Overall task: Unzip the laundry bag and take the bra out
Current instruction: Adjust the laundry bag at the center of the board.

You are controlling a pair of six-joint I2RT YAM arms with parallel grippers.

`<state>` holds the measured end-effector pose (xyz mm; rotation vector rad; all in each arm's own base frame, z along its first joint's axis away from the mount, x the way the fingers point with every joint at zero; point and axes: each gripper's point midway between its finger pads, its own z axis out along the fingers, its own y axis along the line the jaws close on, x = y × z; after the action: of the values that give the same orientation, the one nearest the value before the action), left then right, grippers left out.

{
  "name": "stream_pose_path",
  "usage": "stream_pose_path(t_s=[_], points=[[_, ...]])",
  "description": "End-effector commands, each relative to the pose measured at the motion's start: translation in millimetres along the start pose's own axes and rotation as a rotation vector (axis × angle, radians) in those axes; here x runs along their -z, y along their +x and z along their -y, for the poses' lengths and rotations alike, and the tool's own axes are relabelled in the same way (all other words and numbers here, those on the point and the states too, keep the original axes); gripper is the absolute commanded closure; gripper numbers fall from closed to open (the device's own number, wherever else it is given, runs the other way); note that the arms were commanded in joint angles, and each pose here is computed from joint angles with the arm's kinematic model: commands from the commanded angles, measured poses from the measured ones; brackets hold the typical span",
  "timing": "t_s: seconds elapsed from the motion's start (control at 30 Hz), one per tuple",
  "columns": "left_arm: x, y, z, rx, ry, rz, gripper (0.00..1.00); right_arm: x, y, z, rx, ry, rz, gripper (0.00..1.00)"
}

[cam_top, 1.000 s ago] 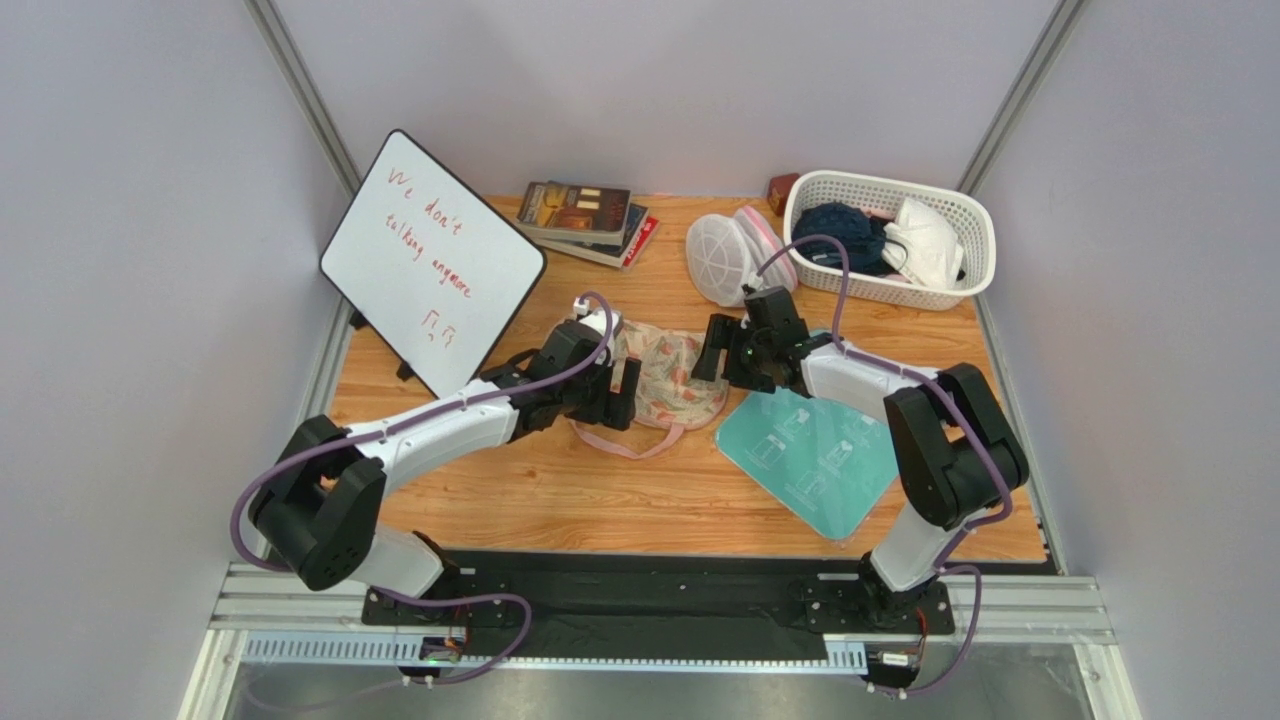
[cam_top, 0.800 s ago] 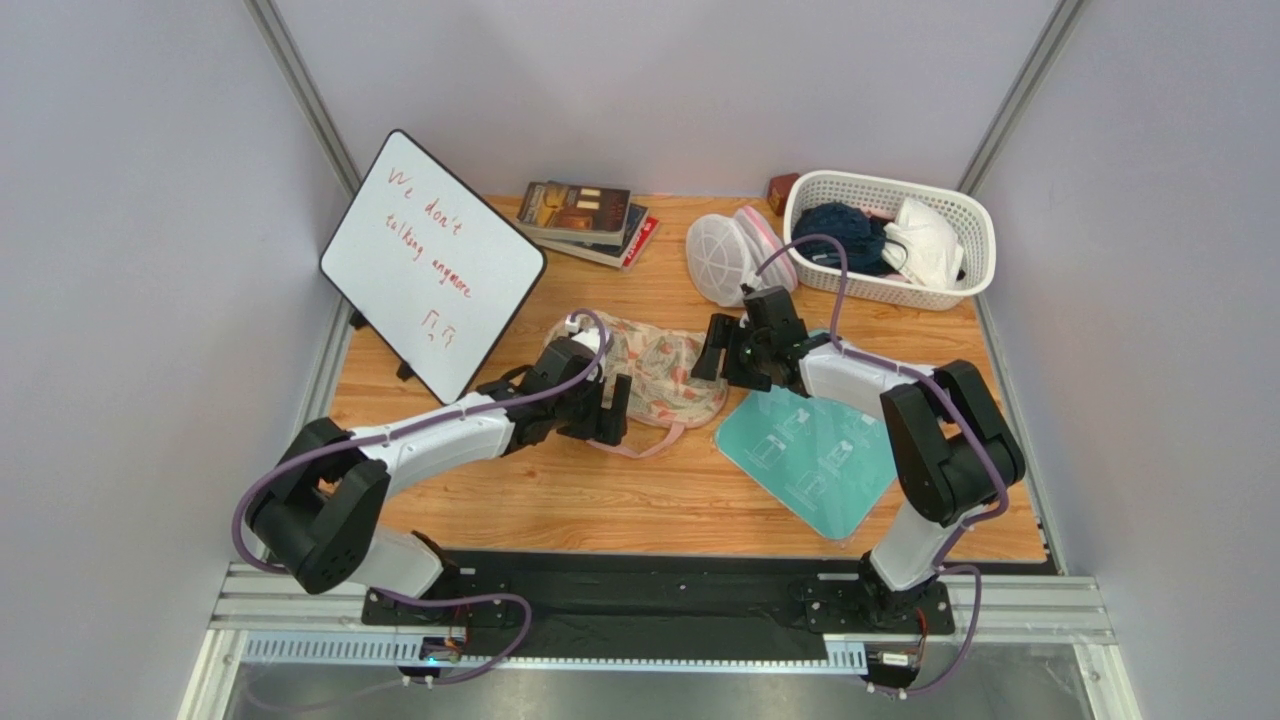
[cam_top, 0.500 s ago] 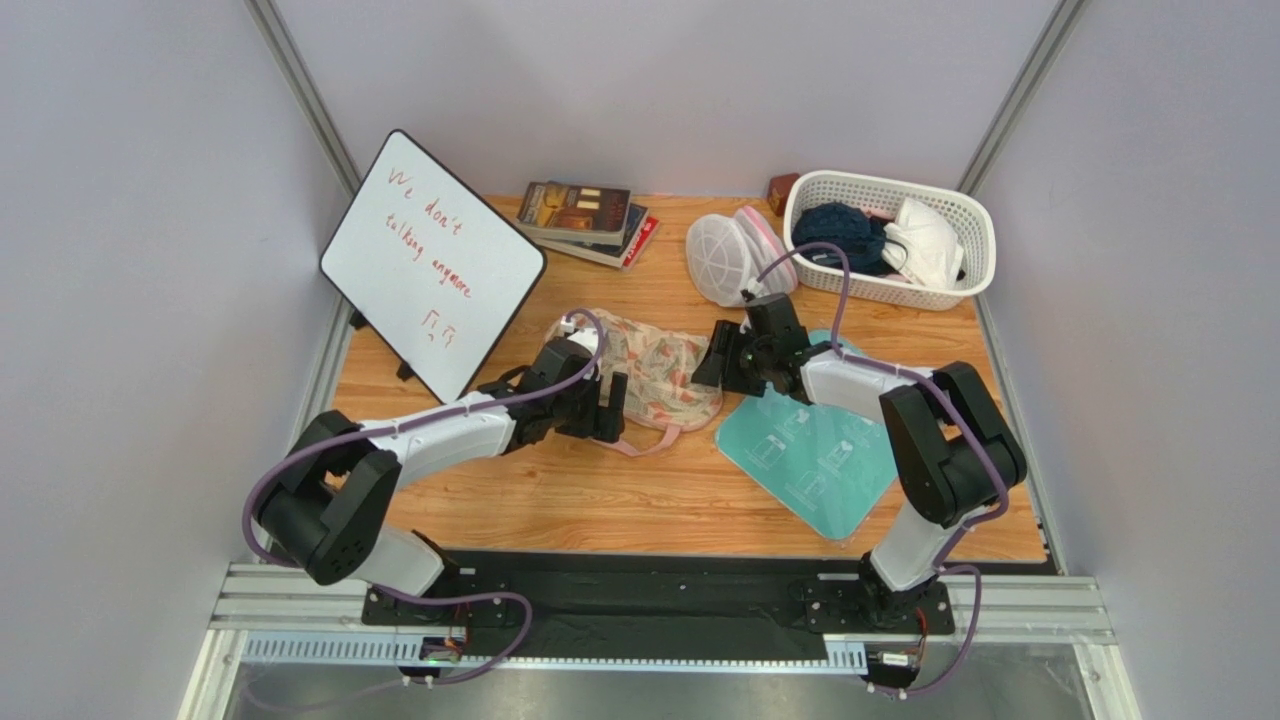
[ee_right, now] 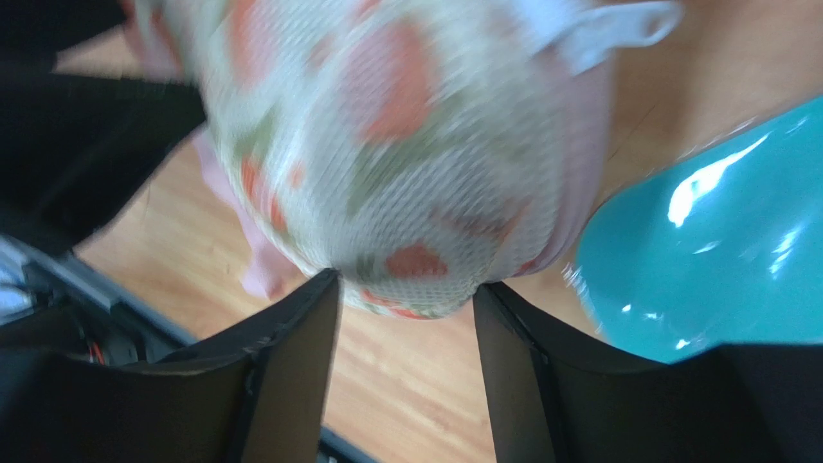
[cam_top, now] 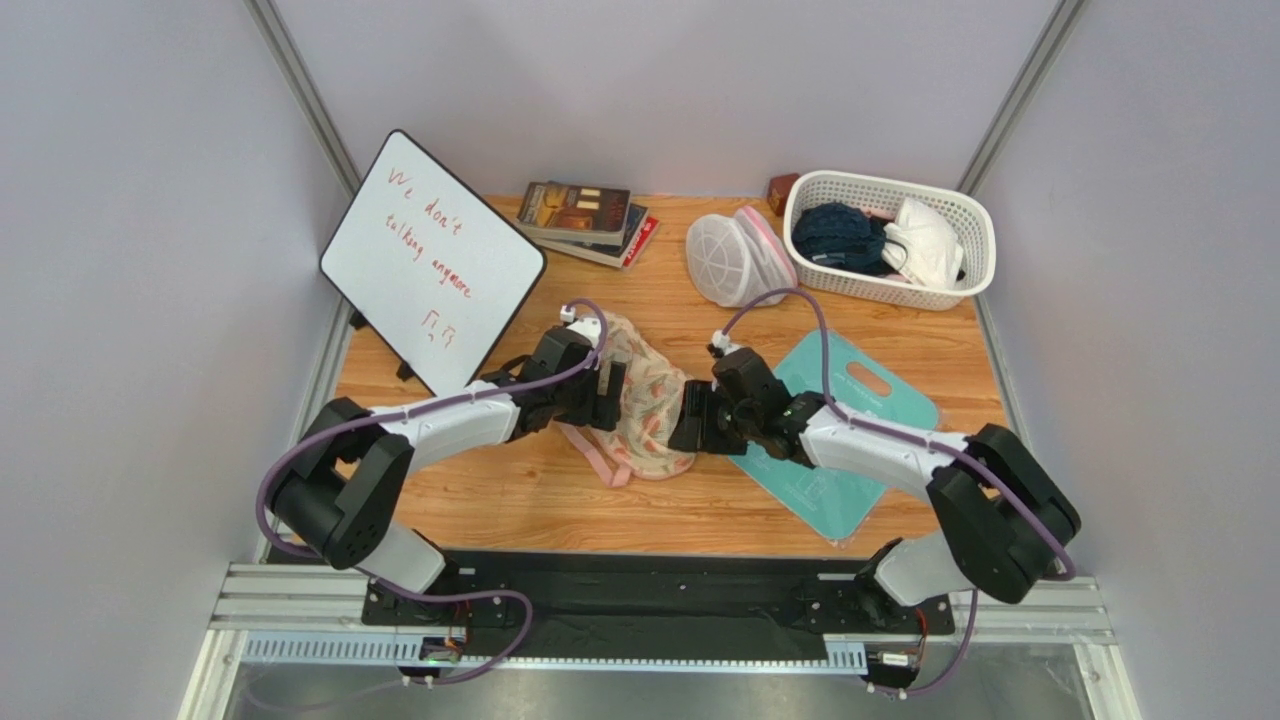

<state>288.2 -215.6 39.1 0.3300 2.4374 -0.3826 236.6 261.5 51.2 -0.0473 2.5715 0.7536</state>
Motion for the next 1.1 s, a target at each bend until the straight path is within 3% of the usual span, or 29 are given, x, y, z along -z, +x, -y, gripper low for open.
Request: stream_pose_path(t_s=[0.0,0.03,0.13,0.27,0.37,0.6,0.8,1.07], points=[[11.5,-34.0,9.2,-0.026,0.026,0.091,0.07,21.6,34.8,-34.5,0.029,-0.094,-0.069,0.39],[12.4,-34.8,8.4,-0.028,0.022,0.087,0.07,31.3,30.6,-43.7,0.042,-0.118,-0.049,0.3],[20.8,-32.7,4.6,-0.034,0.002,0.076,0.07,58.0,22.8,-44.1,0.094,-0.098,0.0,0.18],[40.9,-41.6,5.3,-0.033,0.007,0.115,0.07,95.5,-13.8,-35.5,0.153,-0.034,0.143,0.07],[54.3,-48.1,7.8,-0.015,0.015,0.137,0.06,101.5,-48.6,-18.9,0.148,-0.001,0.251,0.05],[35.8,-37.1,8.1,0.049,0.013,0.055,0.05,67.5,-89.7,-40.1,0.182,-0.22,0.256,0.06],[23.2,-45.1,-1.4,0.113,0.018,0.069,0.05,16.0,-85.6,-25.2,0.171,-0.202,0.148,0.06],[17.1,-55.7,-6.4,0.144,0.041,0.084,0.05,-5.6,-67.0,-25.2,0.13,-0.258,0.086,0.08]])
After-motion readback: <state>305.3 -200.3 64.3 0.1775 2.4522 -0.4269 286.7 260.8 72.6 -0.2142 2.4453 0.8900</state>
